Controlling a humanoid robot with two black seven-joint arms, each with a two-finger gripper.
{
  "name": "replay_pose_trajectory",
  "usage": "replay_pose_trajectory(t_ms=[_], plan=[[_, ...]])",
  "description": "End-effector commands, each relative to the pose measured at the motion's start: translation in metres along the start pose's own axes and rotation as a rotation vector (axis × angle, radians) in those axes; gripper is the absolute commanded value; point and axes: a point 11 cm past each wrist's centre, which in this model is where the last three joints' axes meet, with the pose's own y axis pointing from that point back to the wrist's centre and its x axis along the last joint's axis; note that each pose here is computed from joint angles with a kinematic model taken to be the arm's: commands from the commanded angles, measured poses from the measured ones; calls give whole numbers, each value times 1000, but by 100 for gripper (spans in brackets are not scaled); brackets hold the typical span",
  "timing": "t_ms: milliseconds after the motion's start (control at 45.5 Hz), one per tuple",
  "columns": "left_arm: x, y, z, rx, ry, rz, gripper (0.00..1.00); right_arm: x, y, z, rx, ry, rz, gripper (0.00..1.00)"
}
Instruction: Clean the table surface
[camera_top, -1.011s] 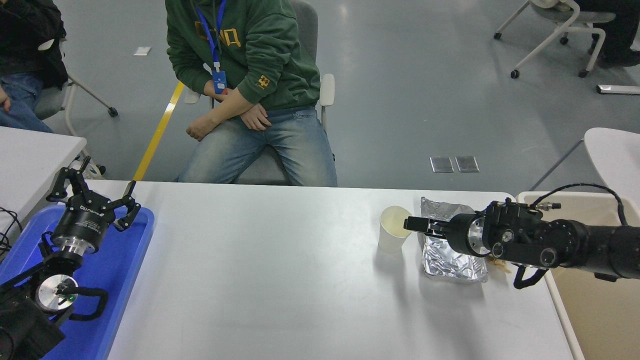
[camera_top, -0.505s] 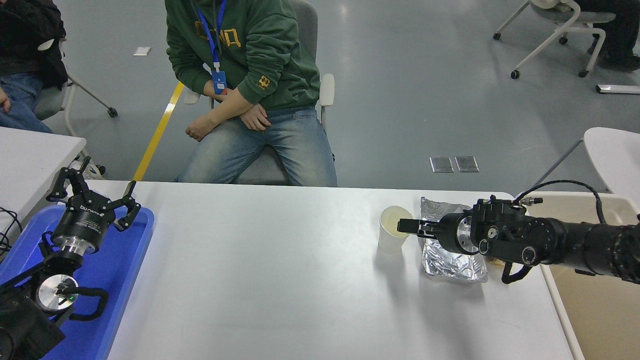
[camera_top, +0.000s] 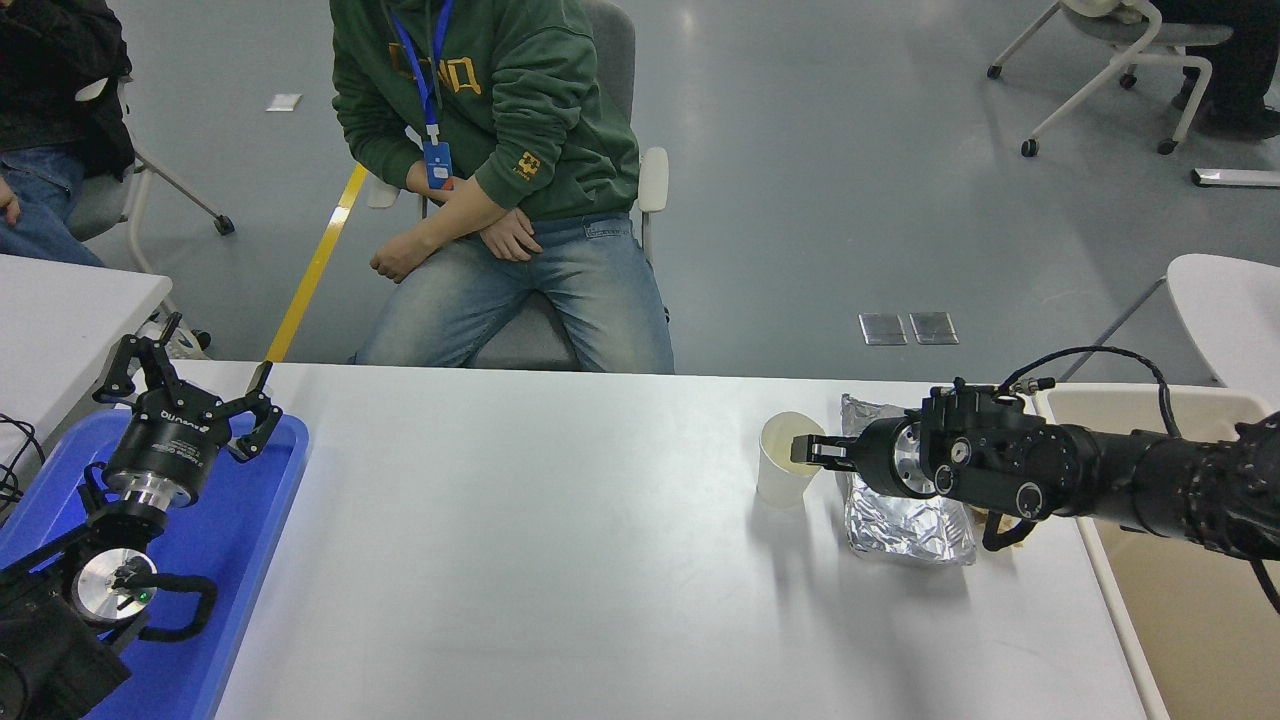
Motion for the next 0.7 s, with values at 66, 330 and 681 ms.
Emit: replay_pose_trajectory(t_ms=[66,330,681], plan=[[0,0,0,-1,0,0,100,14,4,-11,13,-5,-31,0],[0,0,0,-1,0,0,100,16,5,-11,17,-14,-26,0],[0,0,0,-1,0,0,100,32,18,2,3,-76,-4,0]])
